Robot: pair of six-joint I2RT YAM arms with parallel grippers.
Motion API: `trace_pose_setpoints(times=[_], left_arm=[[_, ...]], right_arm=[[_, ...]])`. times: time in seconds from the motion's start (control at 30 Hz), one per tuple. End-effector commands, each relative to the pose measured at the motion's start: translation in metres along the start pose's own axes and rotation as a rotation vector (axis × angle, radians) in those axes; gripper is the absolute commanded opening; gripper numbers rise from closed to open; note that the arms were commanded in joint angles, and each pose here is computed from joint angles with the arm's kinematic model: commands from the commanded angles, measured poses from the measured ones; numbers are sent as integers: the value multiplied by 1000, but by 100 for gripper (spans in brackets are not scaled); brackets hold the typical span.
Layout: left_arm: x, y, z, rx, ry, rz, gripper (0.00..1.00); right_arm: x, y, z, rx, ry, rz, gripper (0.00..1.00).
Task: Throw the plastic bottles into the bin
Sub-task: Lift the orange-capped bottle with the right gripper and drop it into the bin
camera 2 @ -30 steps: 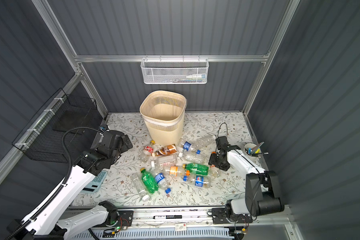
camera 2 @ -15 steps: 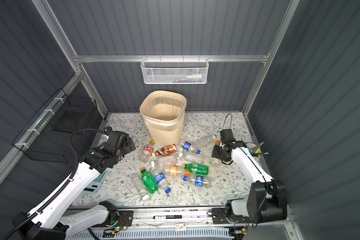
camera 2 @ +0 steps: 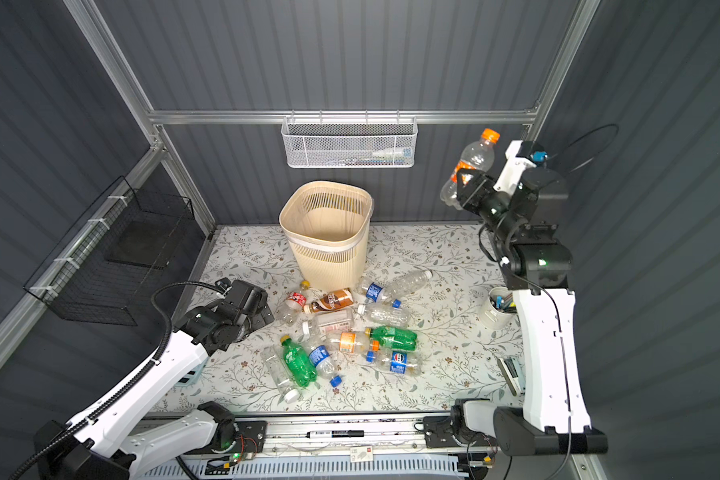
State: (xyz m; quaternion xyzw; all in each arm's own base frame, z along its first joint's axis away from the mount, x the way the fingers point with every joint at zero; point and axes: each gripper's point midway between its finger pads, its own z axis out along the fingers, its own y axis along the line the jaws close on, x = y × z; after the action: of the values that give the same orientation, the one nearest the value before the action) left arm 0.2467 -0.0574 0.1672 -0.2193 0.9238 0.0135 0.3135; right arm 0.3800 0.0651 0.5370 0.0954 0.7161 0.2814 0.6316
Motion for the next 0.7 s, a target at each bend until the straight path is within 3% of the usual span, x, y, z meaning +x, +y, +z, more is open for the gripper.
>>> trace_pose_setpoints(times=[0.0, 0.07, 0.17, 0.23, 0.3, 0.33, 0.47, 0.67], left_arm=[[15, 6, 0, 8, 56, -64, 100], [22, 7, 3, -1, 83, -70, 100], [28, 10, 4, -23, 116, -76, 100], [32, 11, 5, -31, 136, -78, 100], [35, 10, 4, -26, 152, -85, 100], [37, 9, 4, -19, 160, -91, 100], [54, 2, 1, 18, 241, -110, 100], [80, 8, -14, 7, 291, -151, 100]], right_arm=[[47, 45, 59, -156, 158, 31, 43], [97, 77, 85, -255, 332, 15, 46], [167, 97, 114, -293, 559, -41, 54], [183, 90, 123, -240, 615, -70, 71], [160, 86, 120, -192, 540, -96, 92], [145, 86, 116, -178, 491, -108, 98], [104, 78, 91, -148, 343, -90, 99], [122, 30, 56, -62, 341, -45, 99]])
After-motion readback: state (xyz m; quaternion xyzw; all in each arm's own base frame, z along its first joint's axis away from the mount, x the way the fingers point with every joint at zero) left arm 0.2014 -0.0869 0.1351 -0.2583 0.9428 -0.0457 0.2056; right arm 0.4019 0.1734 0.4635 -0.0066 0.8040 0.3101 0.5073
